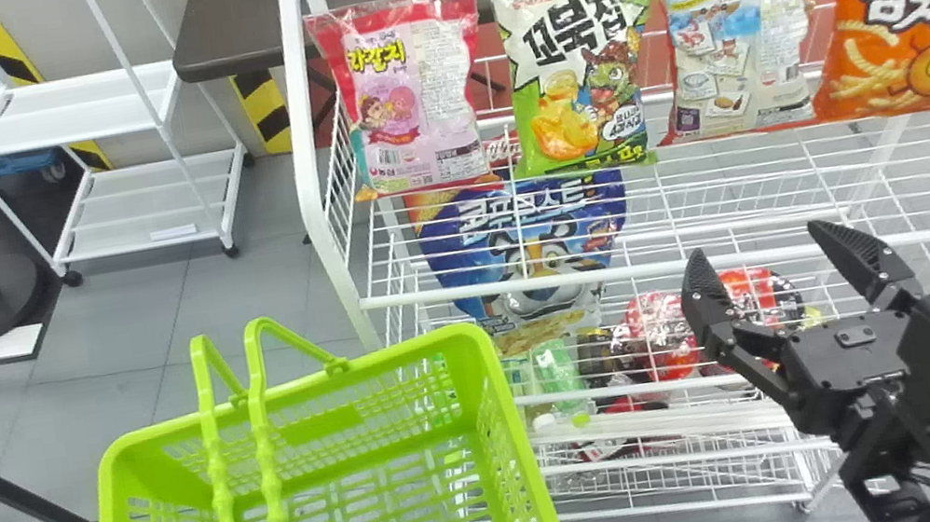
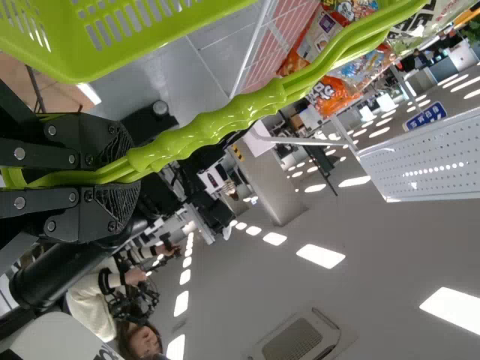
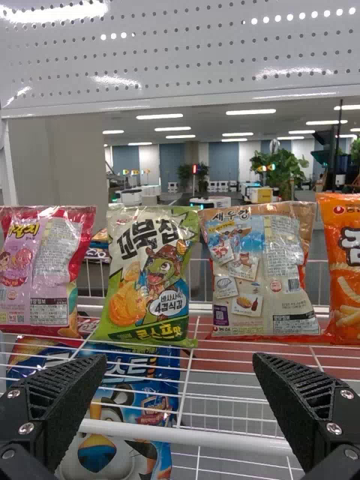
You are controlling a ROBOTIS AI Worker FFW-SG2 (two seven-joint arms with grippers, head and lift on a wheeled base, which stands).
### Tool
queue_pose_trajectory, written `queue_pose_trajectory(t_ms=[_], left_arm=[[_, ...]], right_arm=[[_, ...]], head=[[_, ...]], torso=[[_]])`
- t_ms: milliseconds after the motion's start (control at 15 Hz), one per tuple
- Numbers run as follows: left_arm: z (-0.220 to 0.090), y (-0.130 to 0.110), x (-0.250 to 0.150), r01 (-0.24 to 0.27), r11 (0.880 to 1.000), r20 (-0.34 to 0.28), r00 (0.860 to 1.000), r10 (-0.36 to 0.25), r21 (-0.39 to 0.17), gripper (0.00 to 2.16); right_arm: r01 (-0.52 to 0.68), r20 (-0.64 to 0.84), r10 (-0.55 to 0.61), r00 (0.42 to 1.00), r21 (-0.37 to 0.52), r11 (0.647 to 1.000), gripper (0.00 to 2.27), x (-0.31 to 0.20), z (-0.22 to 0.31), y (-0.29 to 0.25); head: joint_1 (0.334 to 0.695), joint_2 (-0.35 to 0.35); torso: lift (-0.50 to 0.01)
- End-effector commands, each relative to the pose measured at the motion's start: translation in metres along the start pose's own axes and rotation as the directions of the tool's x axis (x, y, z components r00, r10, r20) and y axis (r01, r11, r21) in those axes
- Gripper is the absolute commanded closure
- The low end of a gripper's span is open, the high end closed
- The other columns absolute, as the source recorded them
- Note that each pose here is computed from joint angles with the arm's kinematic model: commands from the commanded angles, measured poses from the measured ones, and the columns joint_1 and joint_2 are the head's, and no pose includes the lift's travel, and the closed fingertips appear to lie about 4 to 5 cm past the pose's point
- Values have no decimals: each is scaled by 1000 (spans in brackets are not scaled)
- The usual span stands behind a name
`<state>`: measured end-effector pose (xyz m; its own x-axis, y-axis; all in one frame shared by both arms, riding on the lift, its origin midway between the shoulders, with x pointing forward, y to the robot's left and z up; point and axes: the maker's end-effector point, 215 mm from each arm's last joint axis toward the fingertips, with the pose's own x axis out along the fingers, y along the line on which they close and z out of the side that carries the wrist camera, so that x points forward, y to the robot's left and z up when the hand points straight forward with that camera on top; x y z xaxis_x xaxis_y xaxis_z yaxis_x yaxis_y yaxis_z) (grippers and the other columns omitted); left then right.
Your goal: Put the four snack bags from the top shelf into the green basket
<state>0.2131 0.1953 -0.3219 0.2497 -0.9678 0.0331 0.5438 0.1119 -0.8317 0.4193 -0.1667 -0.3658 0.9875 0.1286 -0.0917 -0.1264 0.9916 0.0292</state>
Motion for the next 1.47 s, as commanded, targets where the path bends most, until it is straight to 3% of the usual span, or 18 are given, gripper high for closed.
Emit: queue_pose_trajectory(t_ms=[0,933,1400], left_arm=[[-4,-2,2,14,1000,-4,1000,-14,-10,2148],[-8,-6,8,22,1000,-31,999,-22,-16,2148],[-10,-8,8,21,1000,-37,999,-22,-17,2148]], right_arm=[[-3,3,3,1000,1,1000,90,0,1,2],[-31,10,31,999,9,999,76,19,11,17],[-170,-58,172,983,28,985,124,135,3,84]], head=[[695,53],[695,50],[695,146]], torso=[[0],[0],[0]])
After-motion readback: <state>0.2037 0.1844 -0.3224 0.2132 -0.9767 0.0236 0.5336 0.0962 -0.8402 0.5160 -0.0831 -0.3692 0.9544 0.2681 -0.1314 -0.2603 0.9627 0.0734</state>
